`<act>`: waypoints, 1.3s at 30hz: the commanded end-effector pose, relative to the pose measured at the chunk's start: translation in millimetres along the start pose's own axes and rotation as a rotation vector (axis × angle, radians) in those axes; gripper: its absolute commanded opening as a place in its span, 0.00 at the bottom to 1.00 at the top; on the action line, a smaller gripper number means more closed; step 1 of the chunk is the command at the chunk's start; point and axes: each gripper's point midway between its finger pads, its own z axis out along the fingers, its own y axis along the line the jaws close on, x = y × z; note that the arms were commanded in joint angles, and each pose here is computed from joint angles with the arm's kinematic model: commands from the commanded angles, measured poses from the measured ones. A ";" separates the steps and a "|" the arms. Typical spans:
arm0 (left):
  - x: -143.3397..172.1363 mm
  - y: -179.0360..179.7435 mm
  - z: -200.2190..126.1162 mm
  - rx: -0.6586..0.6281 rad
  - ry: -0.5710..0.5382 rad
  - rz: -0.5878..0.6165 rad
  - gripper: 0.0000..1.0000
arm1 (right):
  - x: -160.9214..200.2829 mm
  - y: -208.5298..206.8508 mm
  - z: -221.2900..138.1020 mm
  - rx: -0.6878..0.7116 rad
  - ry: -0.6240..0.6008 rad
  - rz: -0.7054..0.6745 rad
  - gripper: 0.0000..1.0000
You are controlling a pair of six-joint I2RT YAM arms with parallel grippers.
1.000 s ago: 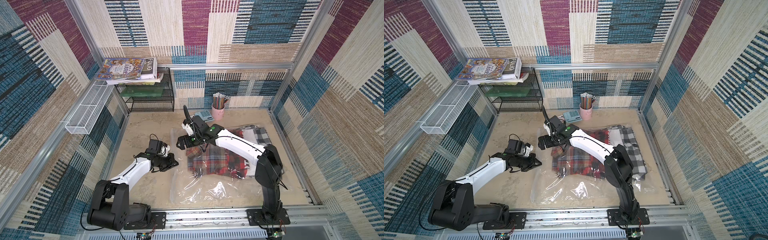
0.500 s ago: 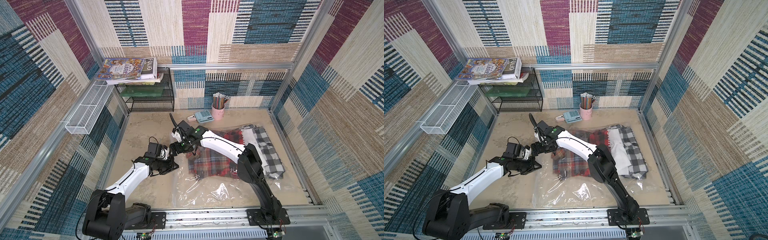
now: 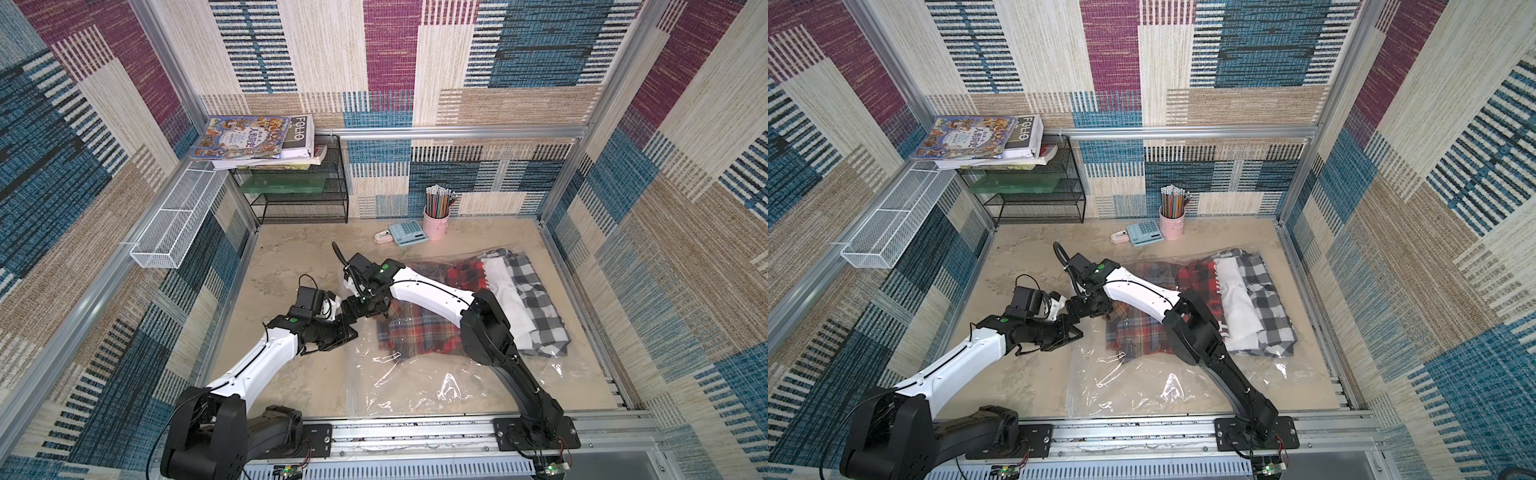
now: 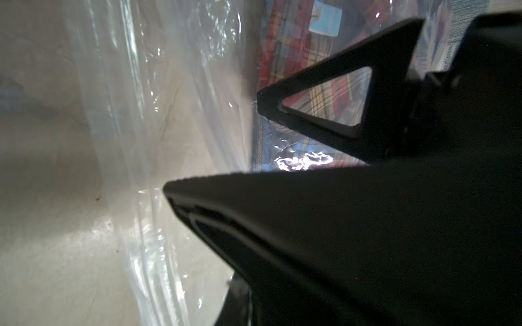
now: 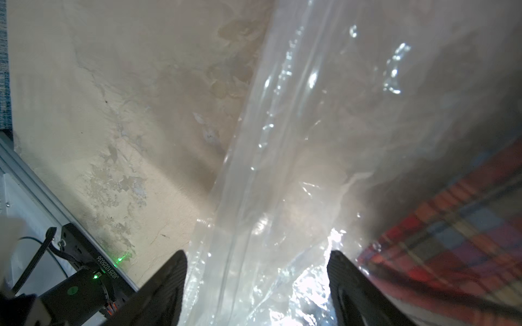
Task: Take the shirt out of the vacuum bag
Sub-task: Open the vacuum bag at the center of the board.
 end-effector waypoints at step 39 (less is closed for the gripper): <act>-38.7 -38.3 -62.0 -0.026 -0.239 0.010 0.35 | -23.3 -4.3 -30.5 -0.053 -0.060 0.075 0.00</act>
